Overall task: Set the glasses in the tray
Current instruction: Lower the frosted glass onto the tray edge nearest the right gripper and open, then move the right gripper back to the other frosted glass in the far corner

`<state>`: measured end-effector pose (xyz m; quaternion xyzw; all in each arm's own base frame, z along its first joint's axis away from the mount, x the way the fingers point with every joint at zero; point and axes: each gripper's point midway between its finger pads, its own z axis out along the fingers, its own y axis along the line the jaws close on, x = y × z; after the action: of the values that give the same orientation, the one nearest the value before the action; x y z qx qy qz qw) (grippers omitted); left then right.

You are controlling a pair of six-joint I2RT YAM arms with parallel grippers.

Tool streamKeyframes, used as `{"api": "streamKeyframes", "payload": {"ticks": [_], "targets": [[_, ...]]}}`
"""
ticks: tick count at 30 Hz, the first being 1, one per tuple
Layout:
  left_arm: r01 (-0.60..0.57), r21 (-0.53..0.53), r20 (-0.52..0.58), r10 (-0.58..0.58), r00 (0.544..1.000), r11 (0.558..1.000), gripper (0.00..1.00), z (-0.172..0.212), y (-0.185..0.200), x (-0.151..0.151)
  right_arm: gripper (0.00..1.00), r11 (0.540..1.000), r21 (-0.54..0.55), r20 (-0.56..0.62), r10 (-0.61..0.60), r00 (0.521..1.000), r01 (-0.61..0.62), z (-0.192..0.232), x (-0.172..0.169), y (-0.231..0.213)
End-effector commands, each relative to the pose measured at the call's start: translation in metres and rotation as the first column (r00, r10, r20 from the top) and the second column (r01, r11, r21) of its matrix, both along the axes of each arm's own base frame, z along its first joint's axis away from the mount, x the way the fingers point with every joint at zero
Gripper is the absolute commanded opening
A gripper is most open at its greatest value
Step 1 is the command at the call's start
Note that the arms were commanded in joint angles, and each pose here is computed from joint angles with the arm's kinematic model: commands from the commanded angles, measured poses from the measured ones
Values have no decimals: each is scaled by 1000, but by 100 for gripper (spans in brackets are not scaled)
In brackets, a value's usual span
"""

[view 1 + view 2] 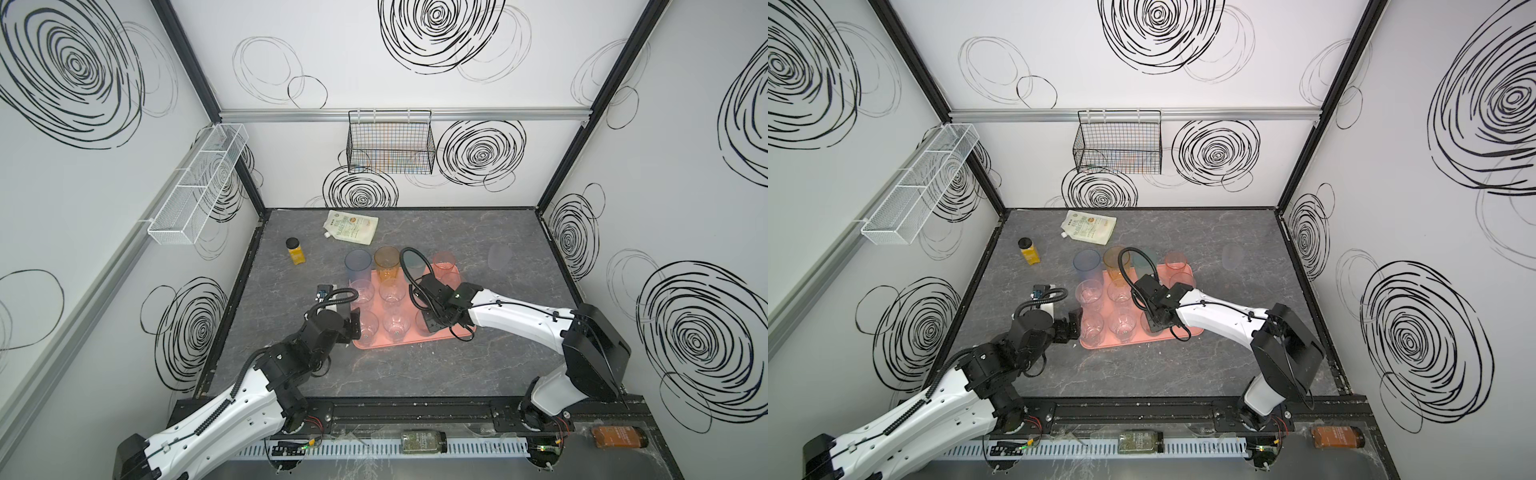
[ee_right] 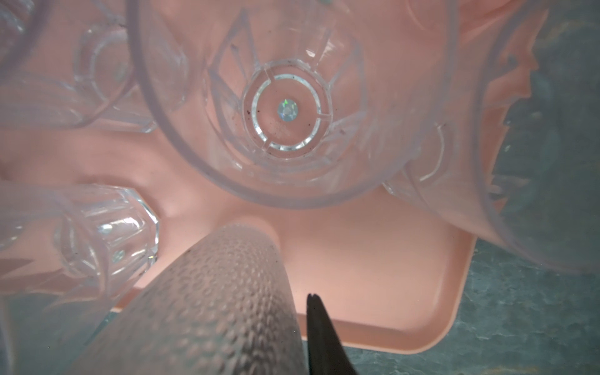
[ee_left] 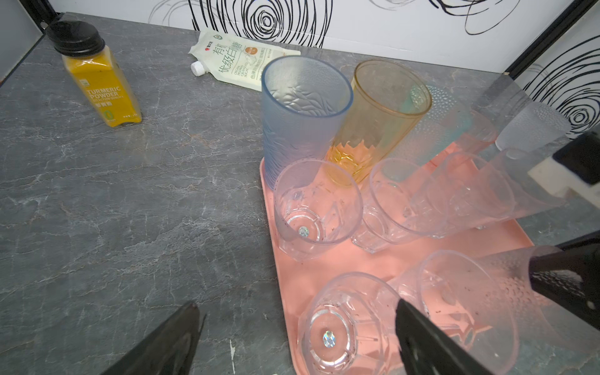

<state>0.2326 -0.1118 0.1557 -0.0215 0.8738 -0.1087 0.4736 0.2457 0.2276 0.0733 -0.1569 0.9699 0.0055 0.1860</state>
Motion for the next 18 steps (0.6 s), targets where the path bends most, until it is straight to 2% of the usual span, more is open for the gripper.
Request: {"api": "streamKeyframes", "payload": {"ticks": [1,9,13,18], "targets": [[-25,-15,24,26,999,1000,96,5,2,4,30,1000,17,16,-6,1000,6,18,2,4],[2,-7,64,-1,998,1000,96,33,-11,14,41,989,146,106,-31,994,15,91,17,5],[23,9,102,-24,994,1000,97,48,-22,21,45,976,201,236,-125,964,78,134,58,-23],[55,29,102,-58,993,998,96,52,-38,27,50,940,279,308,-282,909,197,158,114,-77]]}}
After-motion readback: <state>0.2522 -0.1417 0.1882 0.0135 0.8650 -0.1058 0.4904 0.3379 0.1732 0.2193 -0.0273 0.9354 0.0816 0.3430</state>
